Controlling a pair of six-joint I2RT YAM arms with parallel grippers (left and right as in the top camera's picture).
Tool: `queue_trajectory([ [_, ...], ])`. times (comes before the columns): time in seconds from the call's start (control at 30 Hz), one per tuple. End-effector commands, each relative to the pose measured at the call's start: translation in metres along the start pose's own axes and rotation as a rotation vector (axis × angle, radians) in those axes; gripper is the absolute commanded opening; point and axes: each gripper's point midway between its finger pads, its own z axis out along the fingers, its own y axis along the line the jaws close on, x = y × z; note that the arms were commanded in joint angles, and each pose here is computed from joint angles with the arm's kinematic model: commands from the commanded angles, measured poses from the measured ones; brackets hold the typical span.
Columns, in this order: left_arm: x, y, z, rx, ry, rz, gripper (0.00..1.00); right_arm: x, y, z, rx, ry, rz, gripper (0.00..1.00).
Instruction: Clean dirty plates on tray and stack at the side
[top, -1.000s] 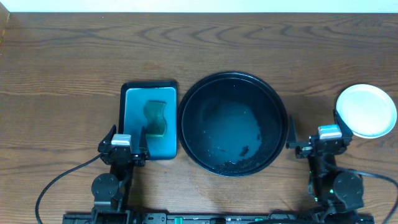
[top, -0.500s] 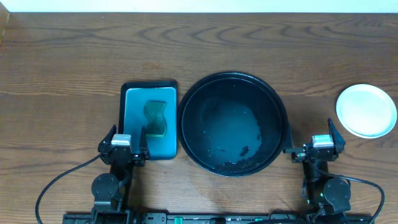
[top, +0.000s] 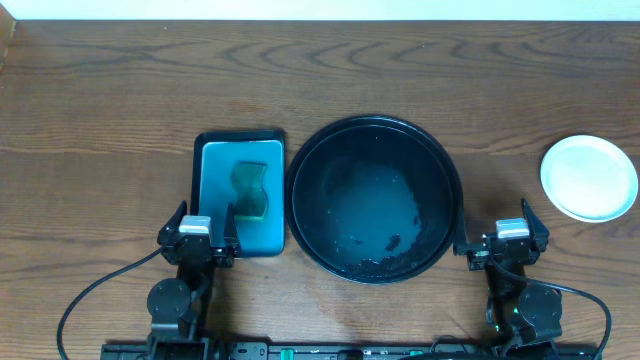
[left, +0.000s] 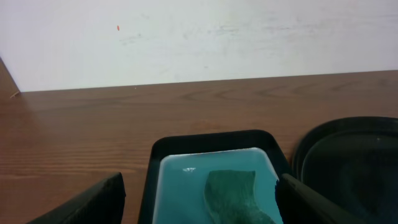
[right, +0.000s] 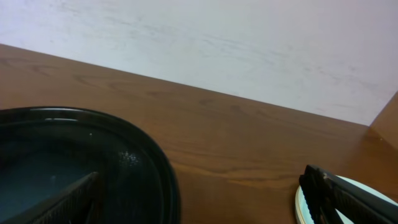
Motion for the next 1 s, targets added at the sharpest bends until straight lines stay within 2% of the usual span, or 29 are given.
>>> queue_trajectory([
  [0.0,0.014,-0.001,0.0,0.008,0.044,0.001,0.78,0.0,0.002,0.0,-0.017,-0.002,0.018,0.99],
  [0.6,0.014,-0.001,0.0,0.008,0.044,0.001,0.78,0.0,0.0,0.0,-0.01,-0.003,0.048,0.99],
  [0.83,0.014,-0.001,0.0,0.008,0.044,0.001,0.78,0.007,-0.032,-0.001,0.123,0.021,0.056,0.99],
  [0.97,0.014,-0.001,0.0,0.008,0.044,0.001,0.78,0.007,-0.034,-0.001,0.131,0.022,0.057,0.99],
])
